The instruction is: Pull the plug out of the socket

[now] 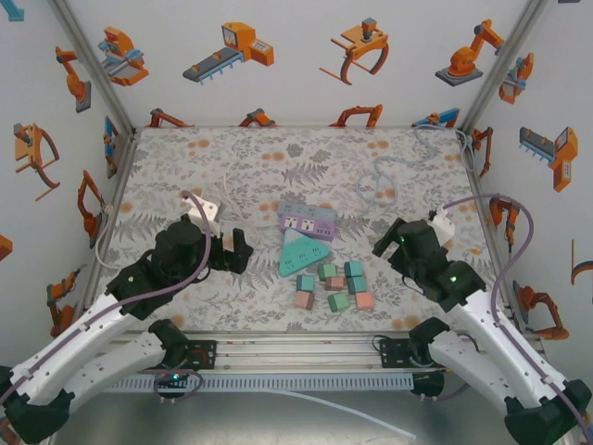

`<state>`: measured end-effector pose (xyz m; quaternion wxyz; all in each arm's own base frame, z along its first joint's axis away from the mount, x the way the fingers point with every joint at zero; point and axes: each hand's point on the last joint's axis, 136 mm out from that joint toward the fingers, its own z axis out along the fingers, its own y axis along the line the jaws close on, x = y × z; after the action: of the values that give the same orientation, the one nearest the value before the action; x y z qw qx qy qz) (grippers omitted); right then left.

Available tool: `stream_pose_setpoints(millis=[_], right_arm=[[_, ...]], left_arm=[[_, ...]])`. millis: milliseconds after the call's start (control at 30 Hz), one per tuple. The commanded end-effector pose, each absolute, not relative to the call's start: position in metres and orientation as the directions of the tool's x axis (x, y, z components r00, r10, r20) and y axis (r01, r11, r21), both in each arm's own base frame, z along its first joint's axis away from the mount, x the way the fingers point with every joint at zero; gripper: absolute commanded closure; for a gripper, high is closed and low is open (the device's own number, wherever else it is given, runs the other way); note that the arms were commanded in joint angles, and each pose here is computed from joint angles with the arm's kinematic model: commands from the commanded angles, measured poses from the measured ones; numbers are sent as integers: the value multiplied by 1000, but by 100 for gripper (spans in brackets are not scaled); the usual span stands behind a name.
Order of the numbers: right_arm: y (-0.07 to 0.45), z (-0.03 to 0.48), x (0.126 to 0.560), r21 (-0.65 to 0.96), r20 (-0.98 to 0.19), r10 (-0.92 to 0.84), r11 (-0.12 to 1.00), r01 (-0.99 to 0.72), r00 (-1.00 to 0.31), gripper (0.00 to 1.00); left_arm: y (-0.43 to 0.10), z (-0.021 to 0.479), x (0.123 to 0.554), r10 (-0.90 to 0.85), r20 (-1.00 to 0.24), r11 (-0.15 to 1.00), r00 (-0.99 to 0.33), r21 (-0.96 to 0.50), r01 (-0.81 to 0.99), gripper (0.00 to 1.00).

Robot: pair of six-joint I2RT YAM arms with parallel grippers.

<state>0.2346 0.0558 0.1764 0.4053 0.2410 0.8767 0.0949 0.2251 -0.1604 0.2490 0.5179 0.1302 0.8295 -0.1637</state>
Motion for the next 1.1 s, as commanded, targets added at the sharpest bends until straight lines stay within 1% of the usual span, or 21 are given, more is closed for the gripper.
stream_pose_setpoints(millis=[0,33,100,133,233,333,467,533,633,667,733,767,800,833,867,900,933,967,1000,1067], right_arm=[[2,216,254,49,-890,237,899,436,-389,1],[-7,220,259,-6,-914,182,888,461,-363,1],[-19,219,269,-77,-933,109,870,487,-342,0],[-26,211,274,-94,-933,98,862,499,-345,0],[-44,181,292,-69,-929,130,859,507,-347,0],[-50,155,309,-90,-938,85,876,473,-336,0],[-57,124,331,-99,-926,86,884,457,-367,0],[-53,120,347,-108,-925,64,901,421,-375,0],[-47,122,370,-118,-940,21,917,380,-341,0],[-42,118,378,-136,-940,-12,929,343,-341,0],[-40,105,391,-102,-941,1,951,290,-337,1],[-42,99,388,-54,-930,46,964,260,-364,3],[-38,89,386,-21,-938,54,977,212,-344,2],[-38,94,385,-19,-959,42,977,212,-279,1],[-36,92,378,1,-951,61,981,193,-304,0],[-36,94,381,4,-958,56,983,184,-280,0],[-34,94,384,7,-959,55,985,170,-278,0],[-34,92,383,8,-949,60,986,166,-310,0],[-35,92,387,2,-952,56,985,174,-302,0],[-41,91,384,3,-948,70,977,212,-311,1]], left_arm=[[-80,260,247,-58,-960,998,-274,-46,-53,3],[-63,260,247,-60,-969,990,-241,-28,-135,3],[-43,255,249,-66,-976,975,-209,-19,-221,3],[-37,251,251,-71,-978,970,-196,-22,-241,3],[-19,232,263,-89,-983,950,-160,-36,-311,3],[3,214,273,-57,-984,914,-168,17,-405,3],[23,194,292,6,-968,870,-250,128,-476,3],[29,184,306,0,-968,872,-251,122,-474,3],[30,160,330,-88,-965,924,-246,13,-381,3],[33,150,338,-120,-958,932,-260,-19,-361,3],[35,136,353,-138,-944,942,-300,-31,-335,3],[35,129,361,-120,-937,947,-329,-8,-320,3],[36,122,367,-108,-933,951,-344,4,-310,3],[36,119,374,-108,-936,955,-334,-4,-297,3],[33,116,380,-103,-930,964,-352,-6,-267,3],[31,115,385,-94,-926,970,-366,-2,-245,3],[32,111,387,-93,-932,971,-349,-7,-239,3],[33,102,388,-101,-940,972,-326,-24,-234,3],[26,98,391,-85,-943,981,-322,-22,-194,3],[22,92,394,-73,-939,985,-336,-14,-173,3]])
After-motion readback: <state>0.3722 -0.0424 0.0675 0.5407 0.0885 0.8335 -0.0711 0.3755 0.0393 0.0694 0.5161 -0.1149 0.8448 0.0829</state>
